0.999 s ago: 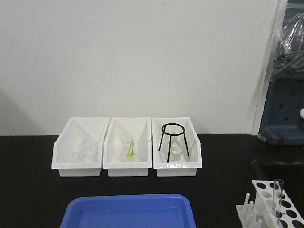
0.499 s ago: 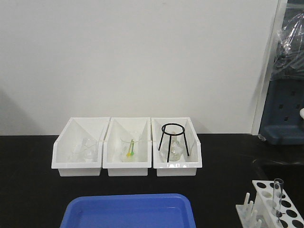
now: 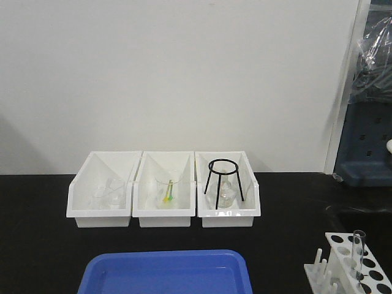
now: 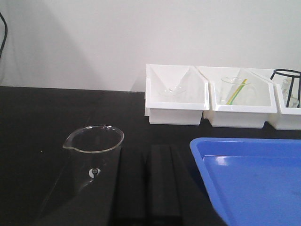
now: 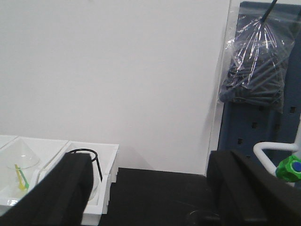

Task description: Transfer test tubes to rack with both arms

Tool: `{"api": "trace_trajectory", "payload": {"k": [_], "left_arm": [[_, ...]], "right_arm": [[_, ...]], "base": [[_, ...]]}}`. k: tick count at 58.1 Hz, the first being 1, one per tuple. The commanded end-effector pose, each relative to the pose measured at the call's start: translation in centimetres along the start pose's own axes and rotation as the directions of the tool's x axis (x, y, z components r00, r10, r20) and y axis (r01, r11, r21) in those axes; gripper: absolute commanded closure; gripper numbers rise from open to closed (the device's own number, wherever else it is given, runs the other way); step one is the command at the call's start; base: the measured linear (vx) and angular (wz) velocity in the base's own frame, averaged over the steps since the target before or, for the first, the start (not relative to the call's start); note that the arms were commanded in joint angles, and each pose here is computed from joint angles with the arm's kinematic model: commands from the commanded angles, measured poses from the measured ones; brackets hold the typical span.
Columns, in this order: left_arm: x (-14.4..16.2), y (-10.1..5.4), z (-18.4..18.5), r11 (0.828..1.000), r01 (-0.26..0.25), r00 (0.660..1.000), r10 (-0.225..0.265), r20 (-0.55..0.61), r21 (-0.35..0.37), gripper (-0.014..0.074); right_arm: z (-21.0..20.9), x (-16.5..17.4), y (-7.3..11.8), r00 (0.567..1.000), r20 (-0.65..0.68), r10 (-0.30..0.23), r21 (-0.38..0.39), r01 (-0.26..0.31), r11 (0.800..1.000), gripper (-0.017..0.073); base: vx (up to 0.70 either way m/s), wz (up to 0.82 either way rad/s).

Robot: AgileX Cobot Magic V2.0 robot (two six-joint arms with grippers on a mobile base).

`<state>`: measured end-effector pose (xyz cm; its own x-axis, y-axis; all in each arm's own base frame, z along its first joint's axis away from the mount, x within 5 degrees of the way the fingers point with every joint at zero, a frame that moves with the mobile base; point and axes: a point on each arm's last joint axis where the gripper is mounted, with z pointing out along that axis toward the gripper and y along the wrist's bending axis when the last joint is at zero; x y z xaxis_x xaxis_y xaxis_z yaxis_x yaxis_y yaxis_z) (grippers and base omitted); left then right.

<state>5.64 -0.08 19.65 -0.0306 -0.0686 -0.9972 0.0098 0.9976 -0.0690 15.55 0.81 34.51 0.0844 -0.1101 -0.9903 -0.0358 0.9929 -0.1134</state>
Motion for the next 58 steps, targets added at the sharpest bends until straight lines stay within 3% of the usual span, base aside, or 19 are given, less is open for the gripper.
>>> {"api": "trace_trajectory", "payload": {"k": [1, 13, 27, 33, 43, 58], "left_arm": [[-1.6, -0.1, -0.2, 1.000, 0.018, 0.994, -0.019, 0.107, 0.007, 0.0598], [-1.6, -0.1, -0.2, 1.000, 0.018, 0.994, -0.019, 0.107, 0.007, 0.0598], [-1.6, -0.1, -0.2, 1.000, 0.018, 0.994, -0.019, 0.107, 0.007, 0.0598], [-1.6, -0.1, -0.2, 1.000, 0.018, 0.994, -0.019, 0.107, 0.007, 0.0598], [-1.6, -0.1, -0.2, 1.000, 0.018, 0.994, -0.019, 0.107, 0.007, 0.0598], [-1.6, -0.1, -0.2, 1.000, 0.018, 0.994, -0.019, 0.107, 0.007, 0.0598]], "right_arm": [[-1.3, -0.9, -0.1, 0.991, 0.120, -0.059, 0.019, 0.057, 0.998, -0.0001], [-6.1, 4.4, 0.5, 0.993, 0.114, -0.032, 0.009, 0.032, 0.999, 0.0136], [-10.2, 9.7, 1.1, 0.992, 0.119, -0.032, 0.008, 0.031, 0.999, 0.0438], [-11.1, 12.2, 1.4, 0.993, 0.092, -0.074, 0.002, 0.074, 0.997, 0.0575], [-11.1, 13.7, 1.5, 1.000, -0.018, -0.010, -0.016, 0.010, 1.000, 0.0572], [-11.1, 13.8, 1.5, 1.000, -0.030, 0.008, -0.017, -0.009, 1.000, 0.0571]], "base": [[0.00, 0.00], [0.00, 0.00], [0.00, 0.00], [0.00, 0.00], [0.00, 0.00], [0.00, 0.00]]}}
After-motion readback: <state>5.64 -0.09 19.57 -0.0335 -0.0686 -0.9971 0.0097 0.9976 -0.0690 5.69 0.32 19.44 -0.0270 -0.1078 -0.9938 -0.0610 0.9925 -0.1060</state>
